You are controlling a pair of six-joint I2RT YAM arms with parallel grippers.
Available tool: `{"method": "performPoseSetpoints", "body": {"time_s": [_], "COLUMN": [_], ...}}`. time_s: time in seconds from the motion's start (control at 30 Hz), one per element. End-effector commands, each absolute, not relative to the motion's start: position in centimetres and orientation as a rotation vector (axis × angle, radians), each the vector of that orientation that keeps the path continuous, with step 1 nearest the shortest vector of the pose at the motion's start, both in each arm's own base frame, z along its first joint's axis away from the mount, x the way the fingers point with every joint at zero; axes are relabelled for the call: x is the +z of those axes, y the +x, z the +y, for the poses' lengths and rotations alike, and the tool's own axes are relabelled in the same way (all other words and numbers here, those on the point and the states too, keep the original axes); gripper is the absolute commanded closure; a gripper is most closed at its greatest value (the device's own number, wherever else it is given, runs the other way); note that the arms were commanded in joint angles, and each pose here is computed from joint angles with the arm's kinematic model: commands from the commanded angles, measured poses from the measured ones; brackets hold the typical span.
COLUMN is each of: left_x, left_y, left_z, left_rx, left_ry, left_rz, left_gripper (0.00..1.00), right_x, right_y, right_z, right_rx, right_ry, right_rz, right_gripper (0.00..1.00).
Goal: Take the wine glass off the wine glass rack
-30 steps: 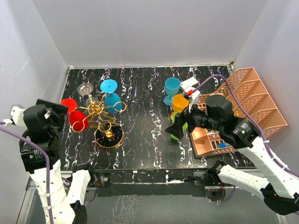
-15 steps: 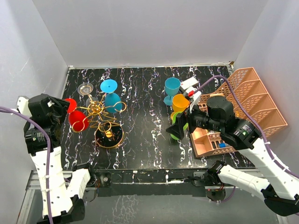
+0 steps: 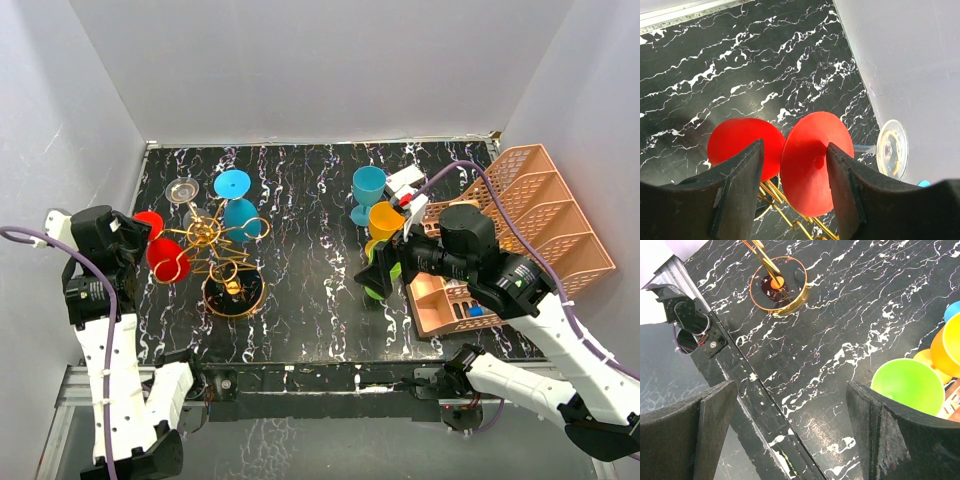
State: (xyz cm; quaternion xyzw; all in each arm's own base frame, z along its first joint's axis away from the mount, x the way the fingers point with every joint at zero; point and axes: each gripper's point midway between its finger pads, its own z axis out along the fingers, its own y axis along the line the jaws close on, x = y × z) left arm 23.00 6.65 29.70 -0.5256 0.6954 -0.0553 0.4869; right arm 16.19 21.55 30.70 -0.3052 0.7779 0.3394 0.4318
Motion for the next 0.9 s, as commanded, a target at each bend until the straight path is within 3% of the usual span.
{"method": "performPoseSetpoints", "body": {"time_s": [0.0,0.47,0.87], "left_x": [29.2,30.2,32.1], "left_y": [22.5,22.4,22.5], "left_z": [7.4,7.8,7.7], "left_rx": [-0.073,-0.06,-0.106], "left_ry": [-1.265,-1.238,-1.244], "left_rz": [1.678,1.643,1.578], "left_gripper": [0.53,0.88,0.97], "right_x": [32.1,32.4,32.2], "right_y": [17.0,17.1,17.1], "right_z": [21.9,21.9,22.0], "right_rx": [0.836,0.837,0.837], "right_ry": [-0.758,-0.757,-0.757], "right_rz": [1.86,1.856,1.861], "right_gripper": [0.01,0.01,0.01]}}
